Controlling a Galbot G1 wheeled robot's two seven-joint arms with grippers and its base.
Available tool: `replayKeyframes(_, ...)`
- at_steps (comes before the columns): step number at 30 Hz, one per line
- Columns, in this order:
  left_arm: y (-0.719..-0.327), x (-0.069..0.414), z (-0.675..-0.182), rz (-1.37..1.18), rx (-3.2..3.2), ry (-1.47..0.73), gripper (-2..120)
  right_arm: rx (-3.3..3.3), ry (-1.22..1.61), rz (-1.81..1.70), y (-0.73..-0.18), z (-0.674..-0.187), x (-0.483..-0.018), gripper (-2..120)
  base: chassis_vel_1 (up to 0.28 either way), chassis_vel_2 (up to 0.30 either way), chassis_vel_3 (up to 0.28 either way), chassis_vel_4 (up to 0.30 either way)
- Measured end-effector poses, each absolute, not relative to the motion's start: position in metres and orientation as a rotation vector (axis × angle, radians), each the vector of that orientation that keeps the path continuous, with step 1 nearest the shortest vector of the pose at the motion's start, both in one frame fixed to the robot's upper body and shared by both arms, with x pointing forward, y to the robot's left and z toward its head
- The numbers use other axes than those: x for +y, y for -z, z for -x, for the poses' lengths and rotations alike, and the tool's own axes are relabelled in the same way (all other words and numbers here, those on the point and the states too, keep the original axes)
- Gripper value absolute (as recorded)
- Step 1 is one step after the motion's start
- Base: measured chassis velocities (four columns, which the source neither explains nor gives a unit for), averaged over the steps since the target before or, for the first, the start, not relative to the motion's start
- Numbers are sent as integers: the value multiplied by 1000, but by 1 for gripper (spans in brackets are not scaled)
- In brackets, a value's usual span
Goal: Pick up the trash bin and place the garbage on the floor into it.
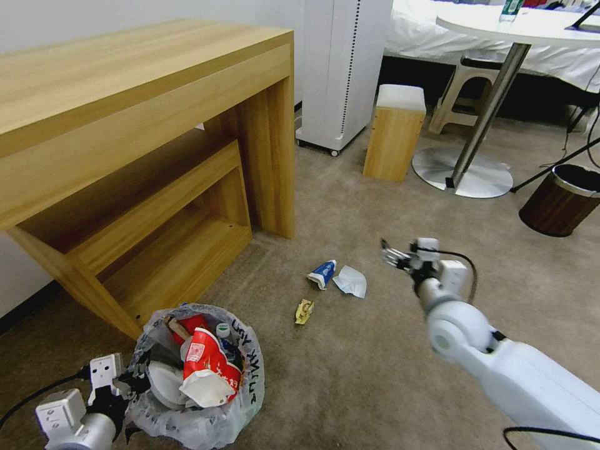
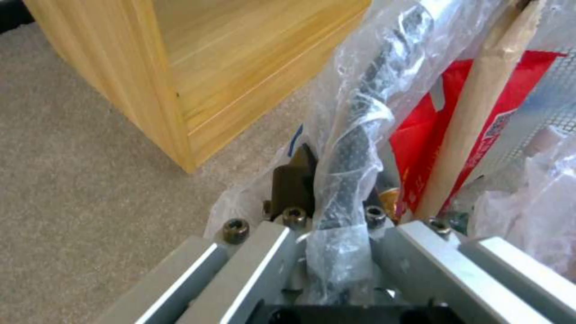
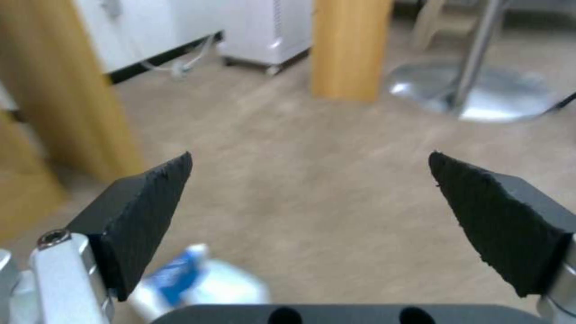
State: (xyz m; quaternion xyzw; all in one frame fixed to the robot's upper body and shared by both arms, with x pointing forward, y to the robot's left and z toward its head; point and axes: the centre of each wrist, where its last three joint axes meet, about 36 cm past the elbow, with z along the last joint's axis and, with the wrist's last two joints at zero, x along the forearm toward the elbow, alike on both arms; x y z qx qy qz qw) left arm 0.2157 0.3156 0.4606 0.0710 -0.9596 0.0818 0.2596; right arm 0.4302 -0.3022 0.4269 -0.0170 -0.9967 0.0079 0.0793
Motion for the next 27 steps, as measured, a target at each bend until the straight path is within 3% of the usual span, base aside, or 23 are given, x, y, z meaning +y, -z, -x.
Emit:
replayKeyframes(8, -459, 314, -218, -196, -2622, -205, 0, -3113, -324, 329, -387, -413, -365, 100, 0, 0, 0, 0)
replayKeyframes(14, -458, 310, -216, -189, -2622, -216, 0, -3239, -140, 229, -392, -411, -375, 100, 0, 0, 0, 0)
replayKeyframes(19, -457, 306, -212, -185, -2627, -218, 0, -3408, 83, -159, -383, -409, -384, 100, 0, 0, 0, 0)
replayKeyframes(27, -458, 303, -206, -189, -2641, -196, 0, -3408, 27, -182, -363, -397, -386, 100, 0, 0, 0, 0)
